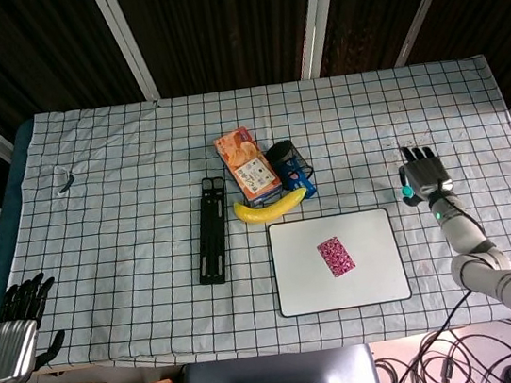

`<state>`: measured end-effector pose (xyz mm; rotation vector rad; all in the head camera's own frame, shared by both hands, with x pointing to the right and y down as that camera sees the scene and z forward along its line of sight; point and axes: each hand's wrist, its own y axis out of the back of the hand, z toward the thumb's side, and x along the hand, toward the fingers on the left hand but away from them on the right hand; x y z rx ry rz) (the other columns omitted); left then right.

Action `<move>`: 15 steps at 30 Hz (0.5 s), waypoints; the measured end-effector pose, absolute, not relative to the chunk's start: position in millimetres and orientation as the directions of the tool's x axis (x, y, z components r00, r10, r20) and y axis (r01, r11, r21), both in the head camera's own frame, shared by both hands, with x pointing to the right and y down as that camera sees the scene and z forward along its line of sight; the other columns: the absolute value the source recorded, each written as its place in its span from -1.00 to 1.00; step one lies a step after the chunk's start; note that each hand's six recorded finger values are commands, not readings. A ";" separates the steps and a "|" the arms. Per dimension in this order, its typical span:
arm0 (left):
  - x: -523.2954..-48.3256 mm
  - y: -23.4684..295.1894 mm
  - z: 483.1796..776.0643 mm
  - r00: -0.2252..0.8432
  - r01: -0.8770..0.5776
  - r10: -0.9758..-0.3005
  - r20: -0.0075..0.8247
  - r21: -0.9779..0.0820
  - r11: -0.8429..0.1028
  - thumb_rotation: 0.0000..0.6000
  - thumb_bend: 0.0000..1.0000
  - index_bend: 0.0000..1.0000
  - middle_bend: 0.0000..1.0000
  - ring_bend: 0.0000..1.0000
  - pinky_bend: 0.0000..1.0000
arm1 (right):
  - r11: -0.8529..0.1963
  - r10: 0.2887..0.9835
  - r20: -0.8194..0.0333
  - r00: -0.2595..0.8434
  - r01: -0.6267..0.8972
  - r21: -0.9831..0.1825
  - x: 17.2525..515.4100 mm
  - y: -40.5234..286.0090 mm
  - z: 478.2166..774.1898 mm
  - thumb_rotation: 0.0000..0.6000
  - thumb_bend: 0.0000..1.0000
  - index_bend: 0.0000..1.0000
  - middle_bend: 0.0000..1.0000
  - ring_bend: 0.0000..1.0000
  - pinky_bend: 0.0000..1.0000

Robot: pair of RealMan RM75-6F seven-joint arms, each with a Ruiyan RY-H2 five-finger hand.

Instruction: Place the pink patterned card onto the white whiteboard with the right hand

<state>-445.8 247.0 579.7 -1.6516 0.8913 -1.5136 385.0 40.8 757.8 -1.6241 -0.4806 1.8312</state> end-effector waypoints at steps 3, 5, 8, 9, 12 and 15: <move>-446.0 247.2 579.4 0.074 -0.024 -0.861 0.503 -0.862 -0.506 1.00 -0.34 -1.00 -1.00 -1.00 -1.00 | -0.718 0.675 -0.737 0.028 -0.206 -0.665 365.8 45.4 749.7 1.00 -0.48 0.04 -1.00 -1.00 -1.00; -446.0 247.3 579.3 0.075 -0.025 -0.860 0.504 -0.862 -0.507 1.00 -0.34 -1.00 -1.00 -1.00 -1.00 | -0.708 0.677 -0.732 0.074 -0.204 -0.676 351.7 50.1 743.5 1.00 -0.48 0.03 -1.00 -1.00 -1.00; -446.1 247.4 578.5 0.076 -0.026 -0.861 0.502 -0.862 -0.505 1.00 -0.34 -1.00 -1.00 -1.00 -1.00 | -0.688 0.677 -0.719 0.158 -0.213 -0.694 326.1 61.1 731.6 1.00 -0.48 0.02 -1.00 -1.00 -1.00; -446.1 247.5 578.2 0.077 -0.027 -0.862 0.501 -0.863 -0.504 1.00 -0.34 -1.00 -1.00 -1.00 -1.00 | -0.679 0.675 -0.713 0.190 -0.220 -0.701 316.1 66.4 726.7 1.00 -0.48 0.01 -1.00 -1.00 -1.00; -446.4 247.9 577.3 0.078 -0.030 -0.863 0.499 -0.864 -0.503 1.00 -0.34 -1.00 -1.00 -1.00 -1.00 | -0.658 0.661 -0.702 0.265 -0.245 -0.712 293.2 81.4 715.7 1.00 -0.48 0.00 -1.00 -1.00 -1.00; -446.8 248.1 576.4 0.079 -0.032 -0.864 0.498 -0.865 -0.501 1.00 -0.33 -1.00 -1.00 -1.00 -1.00 | -0.653 0.632 -0.706 0.320 -0.272 -0.707 276.3 98.3 709.7 1.00 -0.48 -0.02 -1.00 -1.00 -1.00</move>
